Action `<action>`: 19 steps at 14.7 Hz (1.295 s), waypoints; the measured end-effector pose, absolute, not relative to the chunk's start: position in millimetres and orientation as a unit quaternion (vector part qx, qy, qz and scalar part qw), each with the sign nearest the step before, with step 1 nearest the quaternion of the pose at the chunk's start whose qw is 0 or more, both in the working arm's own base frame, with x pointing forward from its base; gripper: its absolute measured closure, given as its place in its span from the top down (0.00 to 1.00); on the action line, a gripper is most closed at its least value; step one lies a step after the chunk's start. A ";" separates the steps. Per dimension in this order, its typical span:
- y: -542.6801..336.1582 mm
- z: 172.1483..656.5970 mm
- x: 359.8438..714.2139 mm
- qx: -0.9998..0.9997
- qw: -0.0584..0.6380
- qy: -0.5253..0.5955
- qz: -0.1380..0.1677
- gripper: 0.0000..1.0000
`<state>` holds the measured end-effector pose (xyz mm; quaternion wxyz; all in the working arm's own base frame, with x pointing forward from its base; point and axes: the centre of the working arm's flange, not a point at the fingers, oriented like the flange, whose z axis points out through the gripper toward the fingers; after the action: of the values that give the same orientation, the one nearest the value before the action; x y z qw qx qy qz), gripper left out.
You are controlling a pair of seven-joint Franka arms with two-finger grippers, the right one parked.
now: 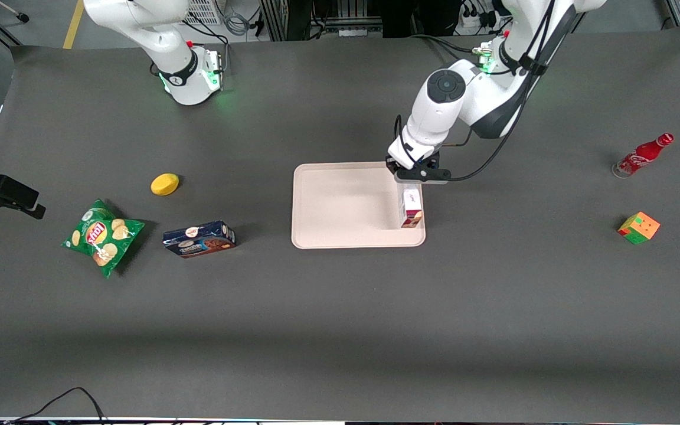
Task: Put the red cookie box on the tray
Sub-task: 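Lift the held cookie box and carry it over the white tray, then lower the cookie box onto the tray and open the left gripper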
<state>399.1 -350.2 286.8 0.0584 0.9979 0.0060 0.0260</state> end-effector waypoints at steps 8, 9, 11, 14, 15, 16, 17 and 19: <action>-345.2 245.7 413.3 0.998 0.061 0.011 0.001 0.22; -346.3 243.8 415.7 0.998 0.060 0.008 0.002 0.22; -348.1 239.5 419.2 0.999 0.053 0.002 0.011 0.22; -350.8 229.9 425.5 0.999 0.041 0.001 0.024 0.22; -352.5 227.1 428.4 0.999 0.042 0.003 0.024 0.22; -354.1 224.9 431.2 0.999 0.044 0.005 0.023 0.22; -355.2 223.7 433.2 0.999 0.045 0.007 0.022 0.22; -356.3 223.2 435.4 0.999 0.047 0.008 0.021 0.23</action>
<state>435.4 -356.3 223.2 0.0475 0.9986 0.0083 0.0214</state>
